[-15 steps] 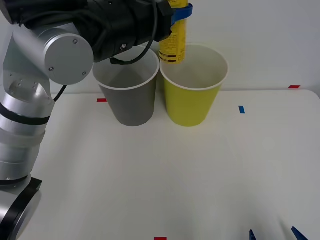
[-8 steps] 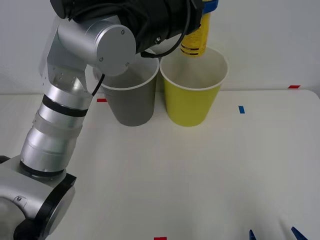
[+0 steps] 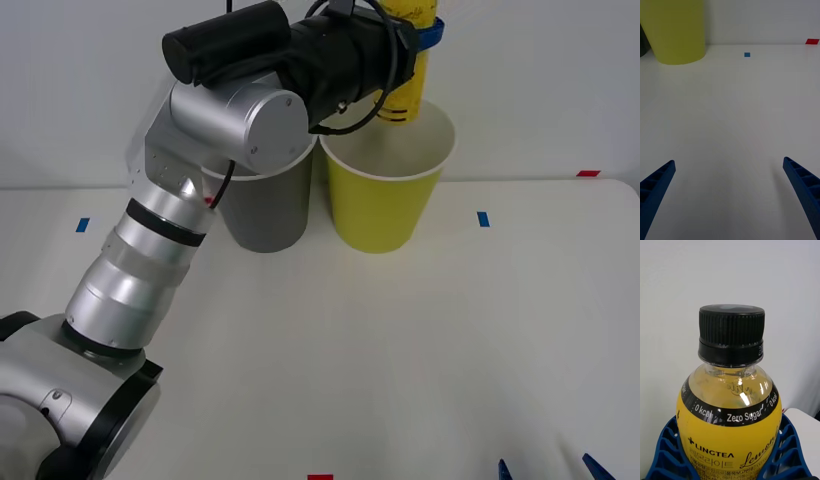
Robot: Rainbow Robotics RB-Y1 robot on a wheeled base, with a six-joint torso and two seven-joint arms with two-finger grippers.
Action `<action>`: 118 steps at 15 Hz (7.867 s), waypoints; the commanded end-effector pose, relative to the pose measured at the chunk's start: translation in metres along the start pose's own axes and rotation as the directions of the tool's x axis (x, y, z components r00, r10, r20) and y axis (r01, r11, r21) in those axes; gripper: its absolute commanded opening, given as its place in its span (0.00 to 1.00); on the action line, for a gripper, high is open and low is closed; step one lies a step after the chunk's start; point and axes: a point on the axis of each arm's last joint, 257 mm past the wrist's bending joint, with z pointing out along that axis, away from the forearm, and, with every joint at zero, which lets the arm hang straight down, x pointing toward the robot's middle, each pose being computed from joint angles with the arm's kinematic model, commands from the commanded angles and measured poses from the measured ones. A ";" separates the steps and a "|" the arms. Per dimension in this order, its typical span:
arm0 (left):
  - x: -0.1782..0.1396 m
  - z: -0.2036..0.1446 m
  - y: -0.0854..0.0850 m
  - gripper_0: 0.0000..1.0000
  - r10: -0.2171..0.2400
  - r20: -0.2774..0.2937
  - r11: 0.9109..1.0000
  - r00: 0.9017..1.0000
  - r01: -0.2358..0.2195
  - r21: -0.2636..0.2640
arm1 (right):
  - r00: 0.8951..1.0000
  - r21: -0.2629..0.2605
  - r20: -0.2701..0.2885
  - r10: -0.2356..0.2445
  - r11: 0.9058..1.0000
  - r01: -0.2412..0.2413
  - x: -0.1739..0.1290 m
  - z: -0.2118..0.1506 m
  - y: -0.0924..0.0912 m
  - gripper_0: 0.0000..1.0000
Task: Put cans in the gray bin and PET bottles in the light green bin.
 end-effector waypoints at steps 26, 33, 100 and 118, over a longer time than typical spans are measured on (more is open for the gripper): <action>0.015 0.018 -0.006 0.77 -0.020 0.024 1.000 1.000 0.021 -0.019 | 1.000 0.000 0.000 0.000 1.000 0.000 0.000 0.000 0.000 1.00; 0.005 0.011 0.000 1.00 -0.023 0.038 1.000 0.999 0.023 -0.011 | 1.000 0.000 0.000 0.000 1.000 0.000 0.000 0.000 0.000 1.00; 0.348 -0.533 0.013 1.00 -0.039 -0.283 0.822 0.958 -0.130 -0.555 | 1.000 0.000 0.000 0.000 1.000 0.000 0.000 0.000 0.000 1.00; 0.362 -0.531 -0.018 1.00 0.075 -0.402 0.814 0.912 -0.289 -0.504 | 1.000 0.000 0.000 0.000 1.000 0.000 0.000 0.000 0.000 1.00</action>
